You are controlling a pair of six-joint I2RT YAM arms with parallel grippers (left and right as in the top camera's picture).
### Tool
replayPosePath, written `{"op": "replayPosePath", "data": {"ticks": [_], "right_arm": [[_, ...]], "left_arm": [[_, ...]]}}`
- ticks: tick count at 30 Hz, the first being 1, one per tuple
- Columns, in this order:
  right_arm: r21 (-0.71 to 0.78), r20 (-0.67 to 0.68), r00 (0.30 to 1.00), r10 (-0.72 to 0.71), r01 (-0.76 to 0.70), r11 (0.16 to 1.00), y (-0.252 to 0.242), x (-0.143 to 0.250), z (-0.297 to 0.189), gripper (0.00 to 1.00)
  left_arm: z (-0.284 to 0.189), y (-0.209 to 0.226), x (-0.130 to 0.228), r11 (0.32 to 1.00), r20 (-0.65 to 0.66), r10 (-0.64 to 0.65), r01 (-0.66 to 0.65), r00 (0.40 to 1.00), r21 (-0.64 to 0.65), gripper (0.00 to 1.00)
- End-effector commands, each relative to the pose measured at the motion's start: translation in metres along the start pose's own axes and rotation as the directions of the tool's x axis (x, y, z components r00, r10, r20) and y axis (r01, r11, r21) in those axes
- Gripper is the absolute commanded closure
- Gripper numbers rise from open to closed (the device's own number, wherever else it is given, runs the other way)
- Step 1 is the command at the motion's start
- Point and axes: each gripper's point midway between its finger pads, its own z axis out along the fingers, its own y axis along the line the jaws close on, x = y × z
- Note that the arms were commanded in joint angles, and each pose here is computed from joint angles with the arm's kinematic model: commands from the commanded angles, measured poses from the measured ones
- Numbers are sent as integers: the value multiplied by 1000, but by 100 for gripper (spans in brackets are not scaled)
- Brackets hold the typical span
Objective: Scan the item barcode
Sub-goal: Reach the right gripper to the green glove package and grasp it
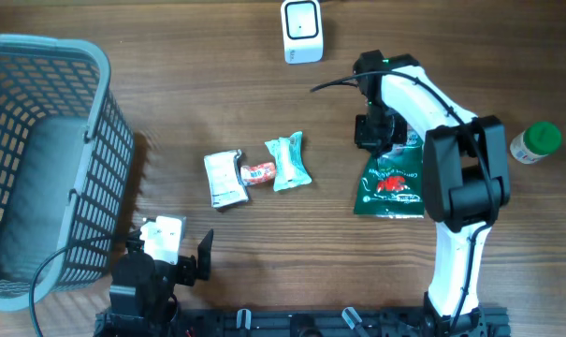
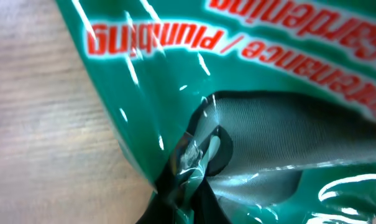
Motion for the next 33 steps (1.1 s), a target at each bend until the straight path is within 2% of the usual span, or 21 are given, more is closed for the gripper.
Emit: {"op": "replayPosePath", "data": {"ticks": [1, 2, 4, 6, 9, 12, 14, 17, 21, 23, 31, 33], "right_arm": [[-470, -113, 952, -284, 201, 860, 78, 37, -7, 95], [-601, -45, 938, -344, 249, 759, 98, 43, -39, 95], [-726, 25, 936, -350, 258, 638, 116, 55, -86, 95], [-810, 75, 931, -358, 266, 523, 126, 70, -125, 95], [-915, 192, 901, -388, 307, 261, 140, 95, -183, 95], [-921, 340, 862, -375, 386, 53, 146, 103, -212, 96], [-910, 401, 846, -352, 413, -46, 152, 106, -223, 96], [-838, 542, 788, -291, 483, -253, 169, 109, -244, 96], [-752, 659, 670, -343, 569, -334, 205, 119, -239, 96], [-737, 676, 642, -361, 582, -344, 216, 120, -232, 96], [-801, 592, 709, -384, 569, -183, 213, 105, -158, 96], [-809, 582, 725, -369, 563, -170, 206, 101, -147, 96]], "left_arm": [[0, -1, 0, 1000, 1, 17, -17, 1000, 8, 0], [0, -1, 0, 1000, 1, 17, -17, 1000, 8, 0], [0, -1, 0, 1000, 1, 17, -17, 1000, 8, 0], [0, -1, 0, 1000, 1, 17, -17, 1000, 8, 0], [0, -1, 0, 1000, 1, 17, -17, 1000, 8, 0], [0, -1, 0, 1000, 1, 17, -17, 1000, 8, 0], [0, -1, 0, 1000, 1, 17, -17, 1000, 8, 0], [0, -1, 0, 1000, 2, 17, -17, 1000, 8, 0], [0, -1, 0, 1000, 1, 17, -17, 1000, 8, 0], [0, -1, 0, 1000, 1, 17, -17, 1000, 8, 0], [0, -1, 0, 1000, 1, 17, -17, 1000, 8, 0], [0, -1, 0, 1000, 1, 17, -17, 1000, 8, 0]]}}
